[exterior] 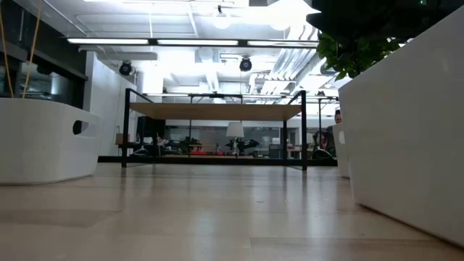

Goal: Stack baskets on shelf by color
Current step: Stack the left black bin on the stacked black bins

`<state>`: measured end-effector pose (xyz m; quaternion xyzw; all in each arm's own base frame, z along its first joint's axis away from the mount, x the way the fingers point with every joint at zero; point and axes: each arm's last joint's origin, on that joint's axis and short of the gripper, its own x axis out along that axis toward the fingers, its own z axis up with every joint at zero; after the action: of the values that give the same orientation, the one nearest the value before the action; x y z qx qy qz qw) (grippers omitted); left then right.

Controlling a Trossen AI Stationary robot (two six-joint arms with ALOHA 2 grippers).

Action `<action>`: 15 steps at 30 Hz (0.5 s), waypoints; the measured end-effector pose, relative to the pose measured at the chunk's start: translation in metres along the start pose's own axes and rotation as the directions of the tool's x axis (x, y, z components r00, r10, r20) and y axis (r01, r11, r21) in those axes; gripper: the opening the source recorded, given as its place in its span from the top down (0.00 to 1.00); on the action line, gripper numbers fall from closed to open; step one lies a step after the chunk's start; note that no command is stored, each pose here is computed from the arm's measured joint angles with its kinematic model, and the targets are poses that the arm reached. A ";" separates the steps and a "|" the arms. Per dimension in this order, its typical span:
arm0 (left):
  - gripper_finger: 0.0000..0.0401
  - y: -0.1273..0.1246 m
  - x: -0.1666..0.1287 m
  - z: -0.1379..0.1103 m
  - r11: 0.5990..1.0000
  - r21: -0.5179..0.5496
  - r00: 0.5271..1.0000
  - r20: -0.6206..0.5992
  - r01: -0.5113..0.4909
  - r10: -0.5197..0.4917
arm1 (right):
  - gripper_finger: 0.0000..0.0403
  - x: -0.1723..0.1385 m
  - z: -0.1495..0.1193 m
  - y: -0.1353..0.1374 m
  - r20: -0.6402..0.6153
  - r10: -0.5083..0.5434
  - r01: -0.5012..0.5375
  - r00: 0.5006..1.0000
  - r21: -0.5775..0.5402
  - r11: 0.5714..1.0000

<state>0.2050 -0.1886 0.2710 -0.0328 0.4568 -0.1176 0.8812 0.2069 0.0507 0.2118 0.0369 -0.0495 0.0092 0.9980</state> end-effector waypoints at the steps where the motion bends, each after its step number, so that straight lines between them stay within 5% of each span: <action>1: 0.60 -0.002 -0.001 -0.004 1.000 -0.020 0.999 -0.032 -0.013 0.012 | 0.71 0.000 0.000 0.000 0.000 0.000 0.000 1.000 0.000 1.000; 10: 0.60 -0.017 -0.010 -0.038 0.952 -0.277 0.977 -0.202 -0.128 0.072 | 0.71 0.000 -0.001 0.000 -0.013 -0.001 0.001 1.000 0.027 1.000; 15: 0.60 -0.022 -0.018 -0.055 0.937 -0.282 0.955 -0.267 -0.205 0.128 | 0.71 0.000 -0.002 0.000 -0.019 -0.001 0.002 1.000 0.033 0.999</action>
<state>0.1464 -0.2030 0.2566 -0.1153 0.5756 0.0271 0.8091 0.2071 0.0507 0.2099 0.0535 -0.0400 0.0097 0.9977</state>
